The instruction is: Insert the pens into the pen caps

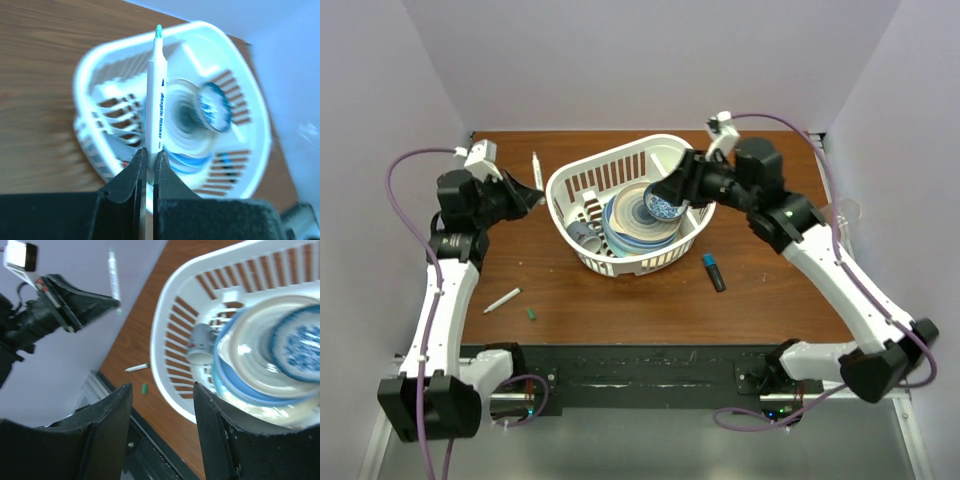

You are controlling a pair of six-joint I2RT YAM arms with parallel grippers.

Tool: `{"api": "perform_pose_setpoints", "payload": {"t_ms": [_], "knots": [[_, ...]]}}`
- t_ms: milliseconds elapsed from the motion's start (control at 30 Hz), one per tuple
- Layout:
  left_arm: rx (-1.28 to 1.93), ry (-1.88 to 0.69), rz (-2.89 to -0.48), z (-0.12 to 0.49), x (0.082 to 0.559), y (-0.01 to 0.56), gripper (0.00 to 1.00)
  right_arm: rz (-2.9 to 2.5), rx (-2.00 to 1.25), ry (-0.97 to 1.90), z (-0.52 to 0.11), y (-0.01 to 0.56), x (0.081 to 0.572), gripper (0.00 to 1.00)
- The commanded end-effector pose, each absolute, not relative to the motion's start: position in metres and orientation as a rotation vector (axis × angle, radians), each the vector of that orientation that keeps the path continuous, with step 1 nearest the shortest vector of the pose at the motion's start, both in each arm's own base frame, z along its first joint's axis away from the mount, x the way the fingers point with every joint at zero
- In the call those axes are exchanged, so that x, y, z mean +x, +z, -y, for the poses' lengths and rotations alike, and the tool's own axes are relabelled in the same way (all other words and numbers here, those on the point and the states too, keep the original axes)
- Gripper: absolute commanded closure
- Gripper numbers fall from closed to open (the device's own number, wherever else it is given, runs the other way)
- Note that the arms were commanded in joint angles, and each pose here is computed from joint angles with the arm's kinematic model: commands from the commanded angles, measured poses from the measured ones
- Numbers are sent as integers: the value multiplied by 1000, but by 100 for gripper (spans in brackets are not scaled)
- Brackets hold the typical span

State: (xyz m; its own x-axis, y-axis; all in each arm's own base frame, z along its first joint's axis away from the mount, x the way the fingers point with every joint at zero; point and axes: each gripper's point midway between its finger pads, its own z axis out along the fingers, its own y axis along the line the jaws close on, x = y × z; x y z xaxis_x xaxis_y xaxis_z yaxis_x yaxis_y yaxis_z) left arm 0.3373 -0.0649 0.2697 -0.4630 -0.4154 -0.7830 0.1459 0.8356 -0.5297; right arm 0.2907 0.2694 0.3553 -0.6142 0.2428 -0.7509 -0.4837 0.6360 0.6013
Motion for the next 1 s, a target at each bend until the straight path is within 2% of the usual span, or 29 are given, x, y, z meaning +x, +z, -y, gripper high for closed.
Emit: {"api": "perform_pose_setpoints", "payload": {"t_ms": [0,367,700,733,867,900,967], "knots": [[40,-969,-1830,122,304,288,100,-1884,-269,1147,-321,388,295,44],[235,-1236,-1728,172,257,292,100,-1907,-302,1137,-384,374,293,44],[306,-1302,-1701,185,242,301,100,-1955,-303,1136,-412,353,302,47],[312,-1297,-1697,185,242,301,100,-1958,-302,1133,-413,351,303,49],[310,-1296,-1712,185,242,299,100,-1935,-312,1147,-416,353,300,81],[314,-1300,-1712,186,242,300,100,-1927,-317,1153,-415,355,298,93],[315,-1317,-1720,187,242,300,100,-1924,-344,1186,-418,353,292,99]]}}
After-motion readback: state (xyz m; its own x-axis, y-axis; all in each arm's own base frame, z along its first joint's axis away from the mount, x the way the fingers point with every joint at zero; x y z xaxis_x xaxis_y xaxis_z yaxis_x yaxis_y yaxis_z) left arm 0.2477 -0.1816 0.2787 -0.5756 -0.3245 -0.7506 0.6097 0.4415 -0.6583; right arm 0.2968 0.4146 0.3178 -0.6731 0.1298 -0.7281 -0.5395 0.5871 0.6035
